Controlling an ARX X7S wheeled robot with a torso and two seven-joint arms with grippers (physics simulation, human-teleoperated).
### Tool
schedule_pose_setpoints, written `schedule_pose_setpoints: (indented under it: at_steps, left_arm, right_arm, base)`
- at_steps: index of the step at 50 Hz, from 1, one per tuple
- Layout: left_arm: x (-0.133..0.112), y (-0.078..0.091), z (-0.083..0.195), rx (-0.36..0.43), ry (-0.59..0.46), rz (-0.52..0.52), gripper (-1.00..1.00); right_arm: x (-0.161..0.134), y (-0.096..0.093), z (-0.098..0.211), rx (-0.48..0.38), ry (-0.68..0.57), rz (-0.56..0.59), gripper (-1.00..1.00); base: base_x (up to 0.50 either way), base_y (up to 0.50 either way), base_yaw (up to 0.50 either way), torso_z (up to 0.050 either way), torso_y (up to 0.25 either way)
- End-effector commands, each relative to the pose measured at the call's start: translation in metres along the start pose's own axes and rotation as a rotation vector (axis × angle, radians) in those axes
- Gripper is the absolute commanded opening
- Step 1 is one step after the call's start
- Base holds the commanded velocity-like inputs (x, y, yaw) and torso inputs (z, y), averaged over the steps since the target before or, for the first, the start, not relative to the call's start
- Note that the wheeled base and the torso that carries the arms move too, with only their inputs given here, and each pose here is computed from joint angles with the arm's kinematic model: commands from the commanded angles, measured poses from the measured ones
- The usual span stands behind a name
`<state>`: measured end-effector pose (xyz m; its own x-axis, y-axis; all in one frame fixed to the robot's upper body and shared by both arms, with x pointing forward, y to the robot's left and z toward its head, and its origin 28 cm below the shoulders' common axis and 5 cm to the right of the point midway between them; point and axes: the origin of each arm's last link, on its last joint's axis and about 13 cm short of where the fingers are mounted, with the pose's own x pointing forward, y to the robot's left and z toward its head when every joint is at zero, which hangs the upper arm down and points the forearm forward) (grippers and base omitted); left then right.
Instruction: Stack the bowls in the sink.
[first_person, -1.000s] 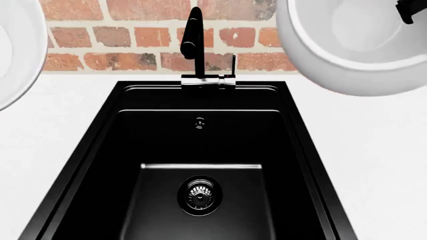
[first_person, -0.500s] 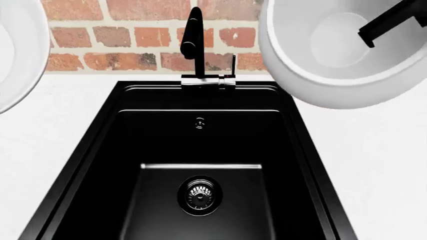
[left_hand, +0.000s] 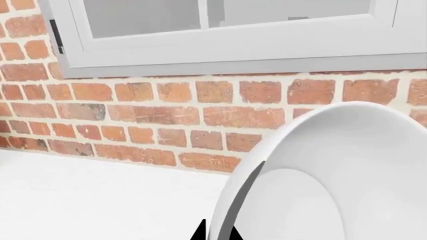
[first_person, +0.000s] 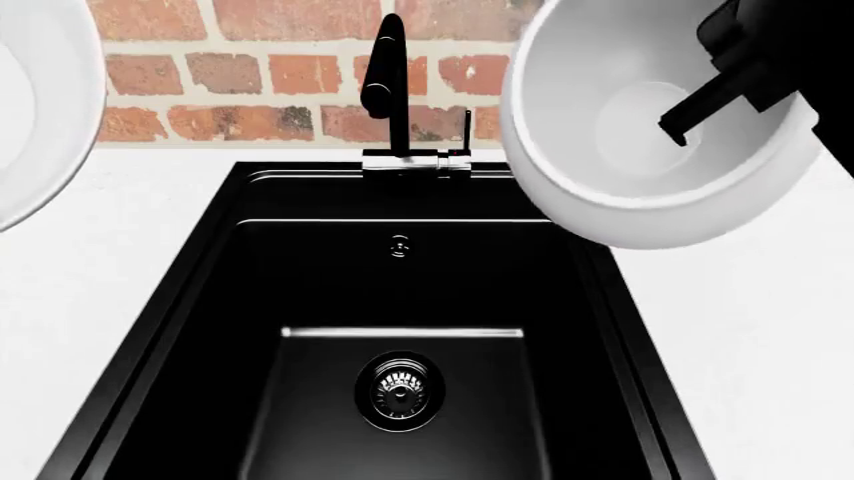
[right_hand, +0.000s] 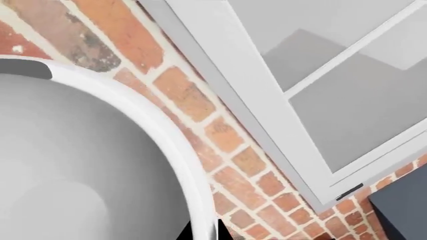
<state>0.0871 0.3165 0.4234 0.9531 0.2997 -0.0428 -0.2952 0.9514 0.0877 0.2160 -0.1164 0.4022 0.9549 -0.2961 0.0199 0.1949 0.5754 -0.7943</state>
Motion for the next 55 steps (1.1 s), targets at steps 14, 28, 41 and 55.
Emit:
schedule_pose_setpoints:
  at_steps: [14,28,41,55]
  left_arm:
    - [-0.003,0.001,0.001,-0.013,-0.016,0.004,-1.00]
    - [-0.003,0.000,0.001,-0.012,-0.014,0.002,-1.00]
    - [-0.003,0.000,0.001,-0.011,-0.014,0.000,-1.00]
    - [-0.003,0.001,0.001,-0.014,-0.015,0.002,-1.00]
  right_arm:
    - [0.017,0.027,-0.006,0.011,0.001,0.061,-1.00]
    - [0.019,0.037,-0.007,0.046,0.000,0.110,-1.00]
    - [0.021,0.044,-0.006,0.053,-0.001,0.141,-1.00]
    - [0.022,0.049,-0.004,0.062,-0.013,0.176,-1.00]
  base:
    - [0.00,0.00,0.00,0.001,0.001]
    - [0.00,0.00,0.00,0.000,0.001]
    - [0.00,0.00,0.00,0.000,0.000]
    - [0.00,0.00,0.00,0.001,0.001]
